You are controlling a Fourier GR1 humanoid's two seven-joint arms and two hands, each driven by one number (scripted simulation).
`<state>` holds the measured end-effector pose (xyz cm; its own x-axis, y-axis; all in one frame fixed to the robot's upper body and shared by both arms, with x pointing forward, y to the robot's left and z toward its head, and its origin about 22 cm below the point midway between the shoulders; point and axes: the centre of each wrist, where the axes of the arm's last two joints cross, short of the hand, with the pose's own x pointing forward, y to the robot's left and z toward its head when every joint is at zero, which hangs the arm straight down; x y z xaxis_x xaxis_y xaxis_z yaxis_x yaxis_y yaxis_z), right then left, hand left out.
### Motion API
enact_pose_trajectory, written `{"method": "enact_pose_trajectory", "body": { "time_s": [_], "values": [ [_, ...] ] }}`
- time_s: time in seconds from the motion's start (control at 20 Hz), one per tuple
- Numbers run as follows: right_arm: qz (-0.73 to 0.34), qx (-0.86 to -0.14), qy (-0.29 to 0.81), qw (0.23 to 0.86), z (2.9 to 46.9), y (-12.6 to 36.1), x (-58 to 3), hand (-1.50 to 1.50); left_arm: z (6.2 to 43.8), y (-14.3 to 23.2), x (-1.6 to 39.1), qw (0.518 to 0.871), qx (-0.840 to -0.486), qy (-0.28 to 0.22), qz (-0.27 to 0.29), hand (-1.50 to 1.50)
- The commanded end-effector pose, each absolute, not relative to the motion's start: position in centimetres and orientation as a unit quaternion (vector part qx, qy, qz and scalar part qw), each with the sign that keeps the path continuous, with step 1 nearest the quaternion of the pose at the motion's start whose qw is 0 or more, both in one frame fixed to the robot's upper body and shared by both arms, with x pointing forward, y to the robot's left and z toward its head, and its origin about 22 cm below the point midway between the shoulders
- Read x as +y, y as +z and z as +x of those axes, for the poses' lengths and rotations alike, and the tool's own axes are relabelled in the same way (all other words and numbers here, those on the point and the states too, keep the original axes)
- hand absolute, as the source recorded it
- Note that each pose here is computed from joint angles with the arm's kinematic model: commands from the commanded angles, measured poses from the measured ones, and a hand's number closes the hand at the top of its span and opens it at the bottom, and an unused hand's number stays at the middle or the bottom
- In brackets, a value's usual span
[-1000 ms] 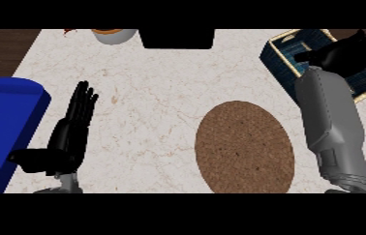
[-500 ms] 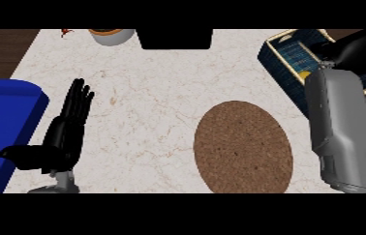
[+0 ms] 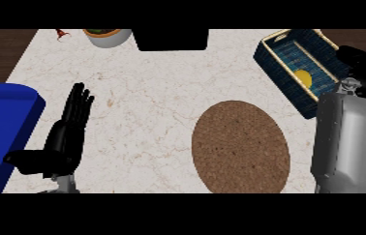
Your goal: Pick the lemon from the placemat and place it in the basket
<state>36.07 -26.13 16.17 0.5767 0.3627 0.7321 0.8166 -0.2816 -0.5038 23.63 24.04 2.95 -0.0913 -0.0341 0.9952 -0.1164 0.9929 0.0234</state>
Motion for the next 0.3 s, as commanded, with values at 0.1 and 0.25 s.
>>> {"method": "enact_pose_trajectory", "body": {
  "time_s": [0.1,0.25],
  "values": [
    [-0.728,-0.403,-0.284,0.476,29.5,18.4,-24.0,-1.5,24.4,2.9,22.9,0.669,-0.74,0.032,0.051,0.0],
    [-0.71,-0.429,-0.283,0.481,26.0,19.0,-22.9,-1.5,25.2,3.7,23.7,0.671,-0.739,0.036,0.048,0.0]
  ]
}}
